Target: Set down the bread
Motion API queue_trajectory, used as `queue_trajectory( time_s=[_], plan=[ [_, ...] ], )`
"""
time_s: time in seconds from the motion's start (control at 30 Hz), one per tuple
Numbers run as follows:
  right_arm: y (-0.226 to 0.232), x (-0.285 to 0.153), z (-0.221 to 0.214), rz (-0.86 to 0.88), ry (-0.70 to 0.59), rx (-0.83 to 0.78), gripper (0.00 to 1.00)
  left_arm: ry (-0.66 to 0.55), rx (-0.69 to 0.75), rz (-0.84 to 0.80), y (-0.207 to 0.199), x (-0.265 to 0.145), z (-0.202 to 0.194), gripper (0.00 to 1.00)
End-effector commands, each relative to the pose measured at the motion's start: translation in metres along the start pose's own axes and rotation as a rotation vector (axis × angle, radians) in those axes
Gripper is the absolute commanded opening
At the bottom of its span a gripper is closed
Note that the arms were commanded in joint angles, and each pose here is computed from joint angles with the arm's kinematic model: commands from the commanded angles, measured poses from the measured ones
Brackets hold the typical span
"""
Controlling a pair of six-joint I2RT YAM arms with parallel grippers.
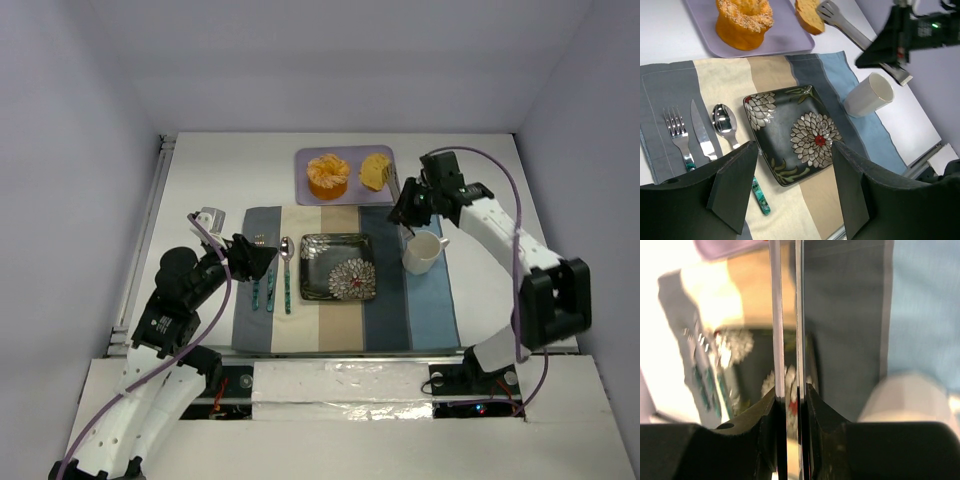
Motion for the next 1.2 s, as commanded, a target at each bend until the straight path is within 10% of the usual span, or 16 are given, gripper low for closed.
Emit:
queue_trajectory(
  time_s=[0.0,0.4,0.8,1.17],
  plan=[
    [0.027,-0.033,-0.012,0.101,-0.071,-0.041,0.13,-0.024,0.013,-0.008,-0.001,0.001,0.004,0.57],
    [0.105,-0.047,-0.169,0.344,0.114,-0.095,0.13,-0.027,0.017,0.001,0.001,0.002,0.003,0.57],
    [0.119,-0.019,-0.184,0.346,0.088,-0.084,0.15,-0.013,0.011,0.011,0.004,0.005,0.001,0.57],
    [0.118,-0.023,-0.182,0.335,0.083,-0.095,0.41,0.0,0.008,0.015,0.005,0.007,-0.001,0.57]
  ],
)
Point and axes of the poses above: each gripper's point midway between its finger pads, its own x axis out along the fingers, its own y axis along the line the jaws close on, z = x × y, the point moved 2 cm from there along -x, back along the fingers, and after that the axes turned 11 degrees about -x, right-handed, at the moved point
